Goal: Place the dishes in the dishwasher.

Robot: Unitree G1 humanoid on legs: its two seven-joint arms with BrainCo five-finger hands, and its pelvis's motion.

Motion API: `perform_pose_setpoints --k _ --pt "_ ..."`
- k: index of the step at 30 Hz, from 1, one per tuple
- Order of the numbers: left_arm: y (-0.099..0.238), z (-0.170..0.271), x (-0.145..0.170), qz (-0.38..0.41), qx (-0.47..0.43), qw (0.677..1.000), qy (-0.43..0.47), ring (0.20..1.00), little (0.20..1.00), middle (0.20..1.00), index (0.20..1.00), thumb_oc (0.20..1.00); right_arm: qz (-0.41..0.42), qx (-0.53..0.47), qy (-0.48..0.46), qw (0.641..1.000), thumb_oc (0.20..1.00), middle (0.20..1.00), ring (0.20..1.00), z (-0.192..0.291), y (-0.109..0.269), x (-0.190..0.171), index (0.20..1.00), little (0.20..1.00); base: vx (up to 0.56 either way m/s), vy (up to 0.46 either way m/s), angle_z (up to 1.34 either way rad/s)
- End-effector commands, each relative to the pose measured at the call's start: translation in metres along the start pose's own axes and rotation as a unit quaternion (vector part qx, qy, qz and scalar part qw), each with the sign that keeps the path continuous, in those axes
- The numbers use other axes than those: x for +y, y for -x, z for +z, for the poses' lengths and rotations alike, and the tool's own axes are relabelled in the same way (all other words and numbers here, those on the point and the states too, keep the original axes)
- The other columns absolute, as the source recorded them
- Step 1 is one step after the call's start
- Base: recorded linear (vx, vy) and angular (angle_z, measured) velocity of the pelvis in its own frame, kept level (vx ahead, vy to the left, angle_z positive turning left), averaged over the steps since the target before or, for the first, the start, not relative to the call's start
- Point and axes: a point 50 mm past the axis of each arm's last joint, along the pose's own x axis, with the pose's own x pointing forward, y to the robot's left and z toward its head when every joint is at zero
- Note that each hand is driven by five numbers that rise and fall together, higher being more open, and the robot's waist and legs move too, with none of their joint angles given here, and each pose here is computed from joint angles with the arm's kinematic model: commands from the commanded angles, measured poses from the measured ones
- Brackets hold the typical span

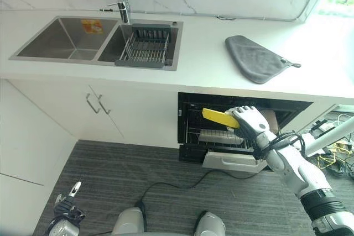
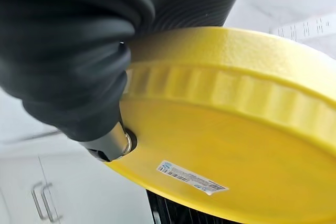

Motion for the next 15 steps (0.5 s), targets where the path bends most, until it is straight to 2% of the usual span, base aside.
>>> perform_pose_setpoints --k 1,15 --pt "-0.006 0.031 0.002 -0.021 -0.050 0.998 -0.018 1.000 1.000 1.000 1.000 1.000 -0.100 -0.020 0.014 0.995 0.200 0.200 0.200 0.004 -0.019 -0.035 0.200 0.200 0.10 0.014 0.07" --pt "0.002 0.041 0.006 -0.042 -0.075 0.995 -0.040 1.000 1.000 1.000 1.000 1.000 -0.130 0.096 0.053 0.985 0.200 0.200 0.200 -0.036 -0.027 -0.023 0.200 0.200 0.04 0.008 0.07"
